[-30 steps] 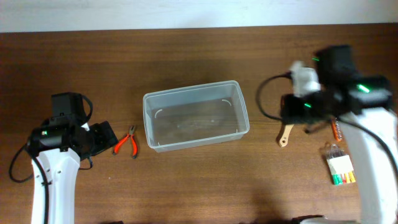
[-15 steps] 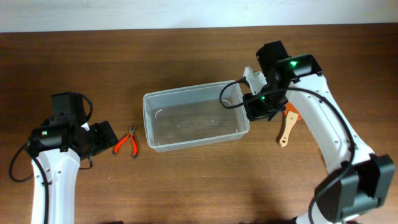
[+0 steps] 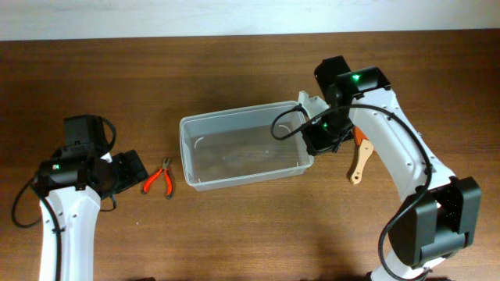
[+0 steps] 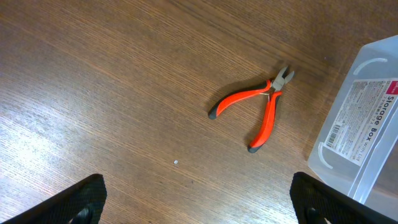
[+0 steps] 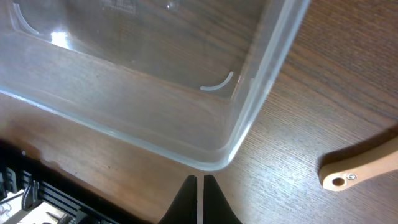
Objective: Pack container
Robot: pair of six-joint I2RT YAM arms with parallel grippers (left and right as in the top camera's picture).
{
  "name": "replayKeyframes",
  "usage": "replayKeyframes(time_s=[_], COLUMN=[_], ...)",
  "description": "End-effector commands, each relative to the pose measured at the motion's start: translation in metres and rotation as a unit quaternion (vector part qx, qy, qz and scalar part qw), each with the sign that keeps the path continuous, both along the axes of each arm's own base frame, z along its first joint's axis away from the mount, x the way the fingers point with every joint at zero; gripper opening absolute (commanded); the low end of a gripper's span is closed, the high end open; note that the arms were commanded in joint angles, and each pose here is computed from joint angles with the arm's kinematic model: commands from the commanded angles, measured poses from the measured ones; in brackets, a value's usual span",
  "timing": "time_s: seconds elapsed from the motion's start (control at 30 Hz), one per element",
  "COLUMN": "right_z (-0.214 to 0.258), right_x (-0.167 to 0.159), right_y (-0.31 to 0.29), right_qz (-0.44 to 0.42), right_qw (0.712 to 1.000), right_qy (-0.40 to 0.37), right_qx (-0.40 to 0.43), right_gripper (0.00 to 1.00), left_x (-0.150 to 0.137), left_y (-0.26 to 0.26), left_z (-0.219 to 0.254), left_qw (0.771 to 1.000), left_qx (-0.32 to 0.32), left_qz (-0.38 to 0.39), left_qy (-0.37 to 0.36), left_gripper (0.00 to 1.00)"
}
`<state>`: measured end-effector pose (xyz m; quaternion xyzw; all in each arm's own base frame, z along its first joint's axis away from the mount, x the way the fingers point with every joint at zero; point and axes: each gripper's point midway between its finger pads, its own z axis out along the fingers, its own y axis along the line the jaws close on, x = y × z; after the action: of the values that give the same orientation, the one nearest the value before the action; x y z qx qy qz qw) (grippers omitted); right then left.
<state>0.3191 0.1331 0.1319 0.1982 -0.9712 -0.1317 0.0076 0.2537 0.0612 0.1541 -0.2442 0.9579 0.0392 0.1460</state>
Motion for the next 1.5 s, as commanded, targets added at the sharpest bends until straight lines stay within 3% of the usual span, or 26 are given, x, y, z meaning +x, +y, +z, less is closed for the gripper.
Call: replayKeyframes(time_s=[0.0,0.4,0.87,1.13,1.3,1.4,1.47], right_z=[-0.011,-0.029,-0.057,-0.046,-0.002,0.044,0.078], right_x=[-0.004,-0.011,-0.041,-0.027,0.003,0.021,0.029], right_y=[0.007,0.017,0.009,0.013,0.022,0.018,0.007], right_qz=[0.018,0.046,0.05,0.049,0.05,0.048,0.044], right_qw=[1.0,0.999,0.997,0.998,0.999,0.997,0.993], right_qy=[0.01,0.01,0.062,0.037,-0.018,-0.068,-0.104], right_qx=[0.004,0.004,-0.011,-0.004,0.01,-0.006,-0.037], right_gripper=[0.04,0.04,0.04,0.04,0.05,0.16,0.34], left_x=[0.0,0.0,0.0,0.001,0.001,0.001,0.002], left_y=[-0.004,-0.004,-0.004,-0.003,-0.002,-0.001,-0.003], left_z=[0.0,0.0,0.0,0.0,0.0,0.0,0.0], left_qw=[1.0,1.0,1.0,1.0,1.0,0.999,0.999], left_qx=[-0.008,-0.008,-0.008,-0.008,0.001,0.009,0.005], left_qz=[0.001,0.001,0.001,0.001,-0.012,-0.03,-0.037], left_qy=[-0.003,-0.003,-0.003,-0.005,-0.004,-0.001,-0.001], left_gripper=[0.96,0.96,0.96,0.96,0.96,0.96,0.96])
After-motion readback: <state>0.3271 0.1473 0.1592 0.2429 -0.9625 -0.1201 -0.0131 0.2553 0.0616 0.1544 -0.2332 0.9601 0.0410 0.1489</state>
